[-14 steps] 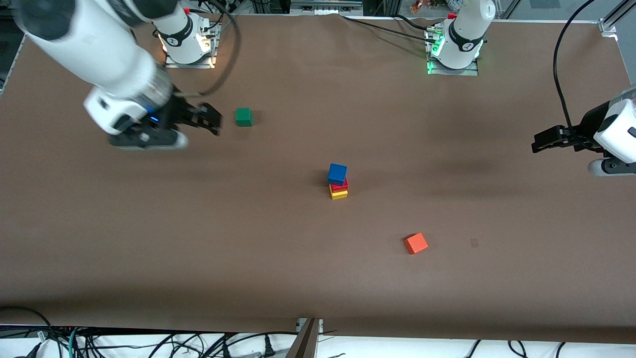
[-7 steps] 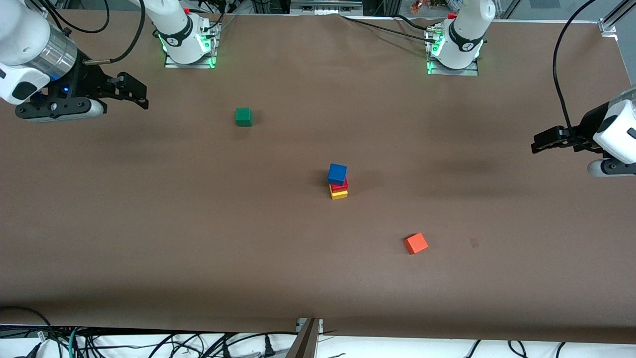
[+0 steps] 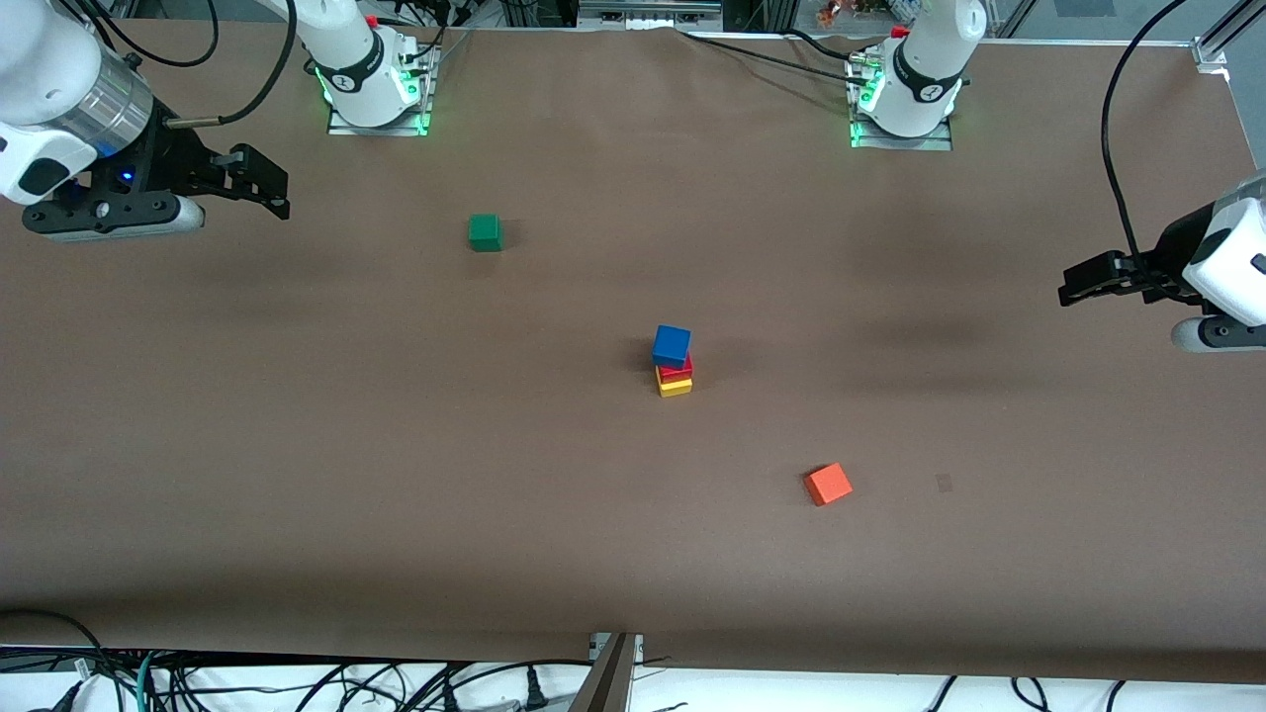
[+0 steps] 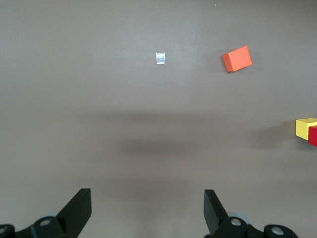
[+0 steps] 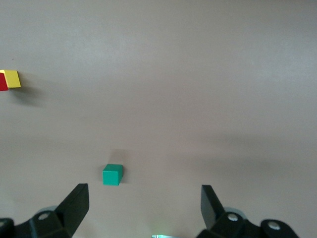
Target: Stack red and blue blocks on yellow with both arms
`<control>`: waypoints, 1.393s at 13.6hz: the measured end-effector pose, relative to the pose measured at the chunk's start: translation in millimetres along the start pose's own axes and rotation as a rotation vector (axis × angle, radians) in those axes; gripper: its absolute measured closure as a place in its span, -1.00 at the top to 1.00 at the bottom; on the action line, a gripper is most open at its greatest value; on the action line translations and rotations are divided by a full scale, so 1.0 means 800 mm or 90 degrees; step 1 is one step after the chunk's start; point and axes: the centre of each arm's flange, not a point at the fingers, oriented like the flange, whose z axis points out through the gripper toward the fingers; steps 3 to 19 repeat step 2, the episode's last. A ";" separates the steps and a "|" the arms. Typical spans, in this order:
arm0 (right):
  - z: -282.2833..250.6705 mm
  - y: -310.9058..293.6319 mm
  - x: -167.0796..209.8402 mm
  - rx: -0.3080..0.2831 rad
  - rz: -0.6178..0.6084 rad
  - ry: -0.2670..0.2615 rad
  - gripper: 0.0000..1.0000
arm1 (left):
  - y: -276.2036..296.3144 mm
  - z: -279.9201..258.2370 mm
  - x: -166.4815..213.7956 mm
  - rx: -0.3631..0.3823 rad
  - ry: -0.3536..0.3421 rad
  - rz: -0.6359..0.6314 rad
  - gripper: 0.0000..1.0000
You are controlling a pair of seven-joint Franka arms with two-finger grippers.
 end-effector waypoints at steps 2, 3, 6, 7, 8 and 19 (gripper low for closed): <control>-0.002 0.000 0.000 0.000 0.000 0.003 1.00 | 0.000 0.000 0.000 0.000 0.000 0.000 1.00; -0.002 0.000 0.000 0.000 0.000 0.003 1.00 | 0.000 0.000 0.000 0.000 0.000 0.000 1.00; -0.002 0.000 0.000 0.000 0.000 0.003 1.00 | 0.000 0.000 0.000 0.000 0.000 0.000 1.00; -0.002 0.000 0.000 0.000 0.000 0.003 1.00 | 0.000 0.000 0.000 0.000 0.000 0.000 1.00; -0.002 0.000 0.000 0.000 0.000 0.003 1.00 | 0.000 0.000 0.000 0.000 0.000 0.000 1.00; -0.002 0.000 0.000 0.000 0.000 0.003 1.00 | 0.000 0.000 0.000 0.000 0.000 0.000 1.00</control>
